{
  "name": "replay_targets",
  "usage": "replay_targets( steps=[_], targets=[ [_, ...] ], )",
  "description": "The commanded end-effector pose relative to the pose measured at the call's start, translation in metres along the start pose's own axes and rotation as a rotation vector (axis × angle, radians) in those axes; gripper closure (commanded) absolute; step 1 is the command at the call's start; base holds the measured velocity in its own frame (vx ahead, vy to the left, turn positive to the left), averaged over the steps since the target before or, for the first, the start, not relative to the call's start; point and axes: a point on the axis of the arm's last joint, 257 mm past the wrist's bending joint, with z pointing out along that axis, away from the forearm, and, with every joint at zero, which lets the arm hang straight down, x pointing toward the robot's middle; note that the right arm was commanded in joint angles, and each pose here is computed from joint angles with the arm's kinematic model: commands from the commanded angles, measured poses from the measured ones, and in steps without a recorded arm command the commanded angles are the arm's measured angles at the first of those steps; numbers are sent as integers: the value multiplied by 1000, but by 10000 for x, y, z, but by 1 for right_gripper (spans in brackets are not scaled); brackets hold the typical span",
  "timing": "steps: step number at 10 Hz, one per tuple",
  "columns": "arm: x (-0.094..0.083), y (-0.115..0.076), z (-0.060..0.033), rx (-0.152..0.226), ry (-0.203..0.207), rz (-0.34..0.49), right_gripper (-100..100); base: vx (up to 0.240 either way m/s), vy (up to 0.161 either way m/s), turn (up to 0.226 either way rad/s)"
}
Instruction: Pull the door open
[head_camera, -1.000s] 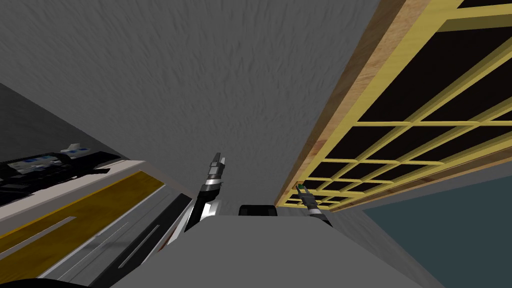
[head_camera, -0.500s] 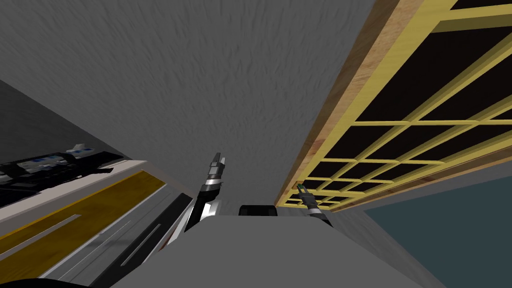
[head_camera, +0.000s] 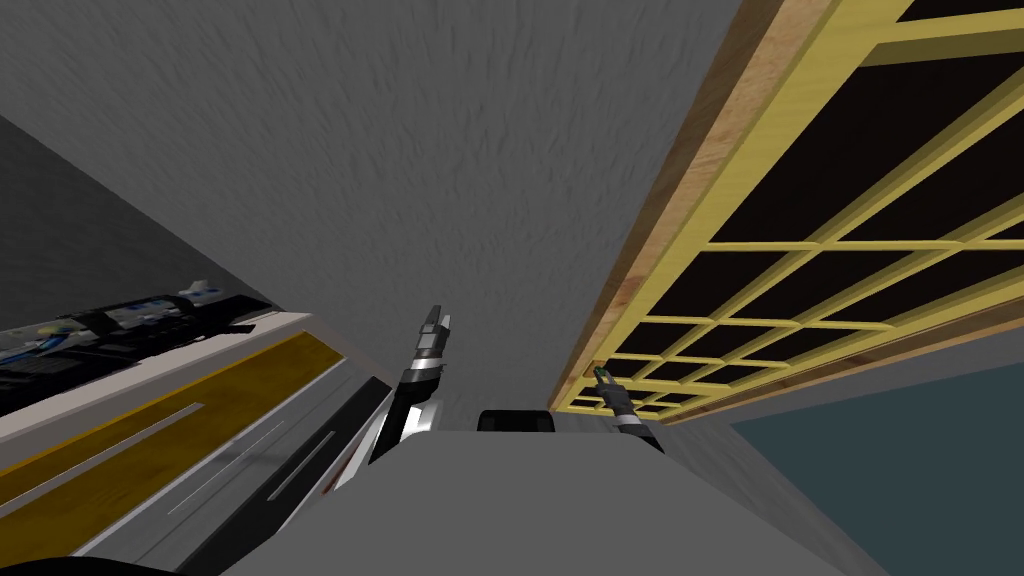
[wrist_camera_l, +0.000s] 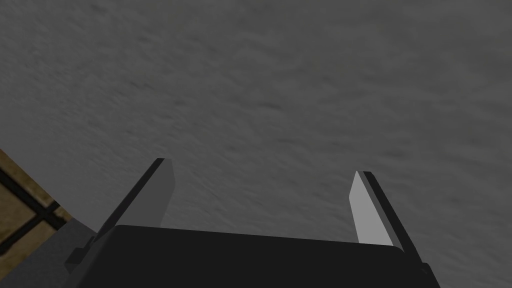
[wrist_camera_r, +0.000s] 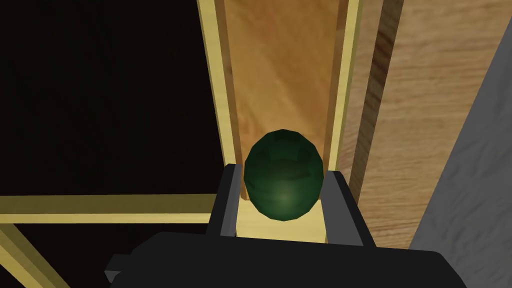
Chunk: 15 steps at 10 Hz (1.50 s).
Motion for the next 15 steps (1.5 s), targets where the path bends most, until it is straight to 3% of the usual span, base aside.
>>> replay_targets(
  steps=[1, 15],
  targets=[
    [-1, -3, 12, 6, -3, 51, 100, -55, -13, 56],
    [-46, -18, 171, 40, -40, 463, 100, -51, -18, 51]
  ],
)
